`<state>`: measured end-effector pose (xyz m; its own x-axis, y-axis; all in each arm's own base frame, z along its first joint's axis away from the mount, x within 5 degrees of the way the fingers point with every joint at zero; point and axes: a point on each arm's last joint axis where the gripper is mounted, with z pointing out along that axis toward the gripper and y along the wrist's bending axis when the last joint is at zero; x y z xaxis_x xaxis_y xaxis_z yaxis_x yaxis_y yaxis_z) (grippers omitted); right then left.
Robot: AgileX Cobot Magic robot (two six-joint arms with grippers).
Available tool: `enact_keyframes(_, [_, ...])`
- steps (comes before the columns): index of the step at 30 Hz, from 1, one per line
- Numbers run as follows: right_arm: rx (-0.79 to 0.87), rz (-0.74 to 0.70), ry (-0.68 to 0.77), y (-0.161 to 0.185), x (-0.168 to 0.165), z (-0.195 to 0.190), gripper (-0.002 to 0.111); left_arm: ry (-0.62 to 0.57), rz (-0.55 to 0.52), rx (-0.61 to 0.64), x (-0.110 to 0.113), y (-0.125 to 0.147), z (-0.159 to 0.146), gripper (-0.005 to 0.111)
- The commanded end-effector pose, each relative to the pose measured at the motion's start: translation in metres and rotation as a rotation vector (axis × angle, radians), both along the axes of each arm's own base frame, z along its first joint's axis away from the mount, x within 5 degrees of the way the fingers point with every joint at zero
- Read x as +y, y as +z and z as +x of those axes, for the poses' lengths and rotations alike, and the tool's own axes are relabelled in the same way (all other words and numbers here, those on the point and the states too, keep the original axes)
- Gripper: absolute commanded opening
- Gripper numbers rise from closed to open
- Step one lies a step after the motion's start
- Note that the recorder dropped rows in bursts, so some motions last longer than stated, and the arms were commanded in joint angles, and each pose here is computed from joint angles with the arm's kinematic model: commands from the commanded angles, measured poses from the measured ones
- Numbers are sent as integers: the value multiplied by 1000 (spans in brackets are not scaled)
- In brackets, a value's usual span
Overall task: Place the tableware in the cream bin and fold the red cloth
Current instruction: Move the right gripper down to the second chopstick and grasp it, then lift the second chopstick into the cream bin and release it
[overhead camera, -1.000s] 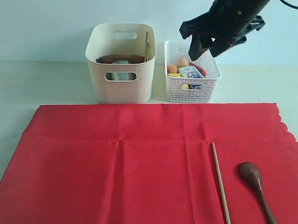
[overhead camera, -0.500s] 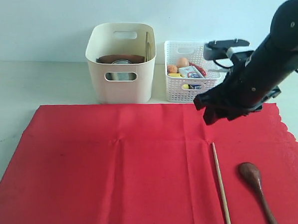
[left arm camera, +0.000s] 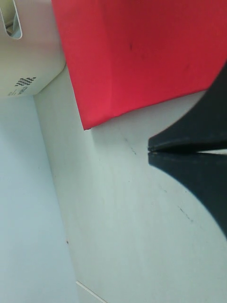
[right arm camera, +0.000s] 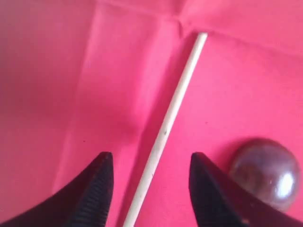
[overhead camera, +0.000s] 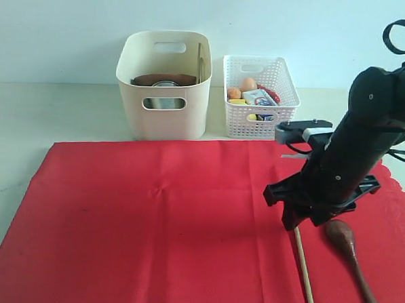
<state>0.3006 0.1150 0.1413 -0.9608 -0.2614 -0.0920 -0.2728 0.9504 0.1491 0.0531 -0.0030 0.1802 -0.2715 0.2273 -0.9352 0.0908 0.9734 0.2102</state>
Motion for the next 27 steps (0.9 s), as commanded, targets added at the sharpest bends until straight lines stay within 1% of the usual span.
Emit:
enact_keyframes(1, [31, -6, -12, -11, -2, -8, 48, -3, -3, -7, 0, 0, 0, 0])
enact_keyframes(6, [9, -8, -37, -19, -4, -11, 46, -3, -3, -7, 0, 0, 0, 0])
enact_keyframes(10, [26, -12, -42, -25, -4, -11, 42, -3, -3, -7, 0, 0, 0, 0])
enact_keyframes(12, [32, -15, -43, -29, -4, -11, 38, -3, -3, -7, 0, 0, 0, 0])
enact_keyframes(16, [54, -23, -46, -39, -4, -11, 20, -3, -3, -7, 0, 0, 0, 0])
enact_keyframes(19, [49, -25, -23, -39, -4, -10, 1, -3, -3, -7, 0, 0, 0, 0])
enact_keyframes(23, [14, -13, -21, -28, -4, -9, 0, -3, -3, -7, 0, 0, 0, 0])
enact_keyframes(27, [-51, 13, -22, -5, -4, -10, 0, -3, -3, -7, 0, 0, 0, 0])
